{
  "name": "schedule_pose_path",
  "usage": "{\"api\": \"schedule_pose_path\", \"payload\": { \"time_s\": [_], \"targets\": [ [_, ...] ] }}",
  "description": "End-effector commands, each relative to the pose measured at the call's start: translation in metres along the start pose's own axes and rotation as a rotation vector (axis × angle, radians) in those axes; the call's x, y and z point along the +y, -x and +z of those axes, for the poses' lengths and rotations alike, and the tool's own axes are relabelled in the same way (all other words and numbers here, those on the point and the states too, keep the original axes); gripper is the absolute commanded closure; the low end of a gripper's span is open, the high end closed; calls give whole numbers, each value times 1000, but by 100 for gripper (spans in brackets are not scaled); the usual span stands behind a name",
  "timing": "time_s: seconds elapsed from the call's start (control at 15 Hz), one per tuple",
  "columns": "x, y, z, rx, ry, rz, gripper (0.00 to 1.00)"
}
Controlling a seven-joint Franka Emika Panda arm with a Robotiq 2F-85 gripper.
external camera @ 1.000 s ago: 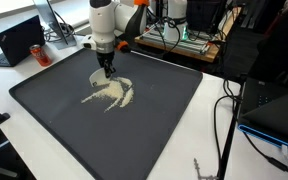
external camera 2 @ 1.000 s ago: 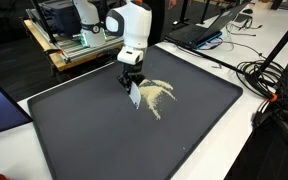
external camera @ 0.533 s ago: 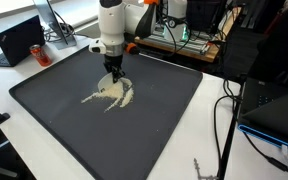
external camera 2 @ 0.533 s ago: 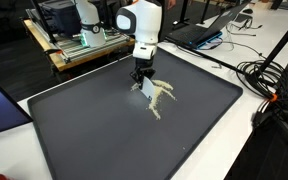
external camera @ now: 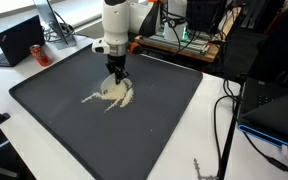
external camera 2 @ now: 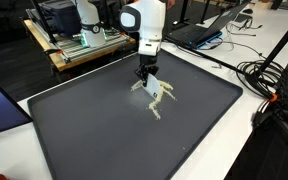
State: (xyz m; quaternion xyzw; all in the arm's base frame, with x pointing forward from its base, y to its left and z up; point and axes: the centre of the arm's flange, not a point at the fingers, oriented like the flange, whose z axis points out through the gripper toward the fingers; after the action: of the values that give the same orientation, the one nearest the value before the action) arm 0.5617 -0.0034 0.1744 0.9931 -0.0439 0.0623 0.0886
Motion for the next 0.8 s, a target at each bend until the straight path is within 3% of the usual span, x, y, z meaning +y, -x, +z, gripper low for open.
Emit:
{"api": "schedule_pose_path", "payload": {
  "time_s": [0.0, 0.33, 0.73],
  "targets": [
    [16, 13, -25, 2, 25, 30, 99],
    [37, 25, -62, 5, 8, 40, 99],
    [17, 27, -124, 59, 19, -76, 99]
  ]
}}
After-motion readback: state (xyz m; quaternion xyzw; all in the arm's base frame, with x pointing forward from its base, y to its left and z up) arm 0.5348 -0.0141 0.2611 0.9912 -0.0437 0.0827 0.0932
